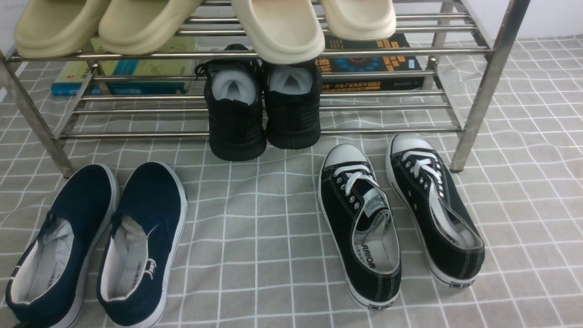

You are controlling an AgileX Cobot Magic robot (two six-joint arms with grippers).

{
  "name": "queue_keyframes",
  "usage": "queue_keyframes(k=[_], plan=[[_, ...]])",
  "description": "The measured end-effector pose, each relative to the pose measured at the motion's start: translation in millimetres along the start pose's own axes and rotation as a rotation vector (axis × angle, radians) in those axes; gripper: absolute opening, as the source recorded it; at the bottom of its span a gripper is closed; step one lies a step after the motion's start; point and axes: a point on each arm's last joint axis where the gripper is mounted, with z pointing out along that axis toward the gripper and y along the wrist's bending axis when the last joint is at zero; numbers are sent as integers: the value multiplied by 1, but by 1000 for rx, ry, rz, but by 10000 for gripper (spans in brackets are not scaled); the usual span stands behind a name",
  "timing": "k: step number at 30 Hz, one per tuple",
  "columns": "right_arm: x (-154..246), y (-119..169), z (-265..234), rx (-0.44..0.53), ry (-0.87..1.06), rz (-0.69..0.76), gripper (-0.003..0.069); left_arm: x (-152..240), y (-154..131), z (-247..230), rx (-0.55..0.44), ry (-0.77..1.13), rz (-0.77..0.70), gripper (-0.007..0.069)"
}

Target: Take the shoes off the shelf with your hand from the grey coffee tablecloth.

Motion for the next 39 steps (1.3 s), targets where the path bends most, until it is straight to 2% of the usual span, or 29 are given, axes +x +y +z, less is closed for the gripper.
queue_keyframes(k=[39], plan=[[0, 0, 0, 0, 0, 0, 239, 0, 0, 0, -2, -11, -17, 59]])
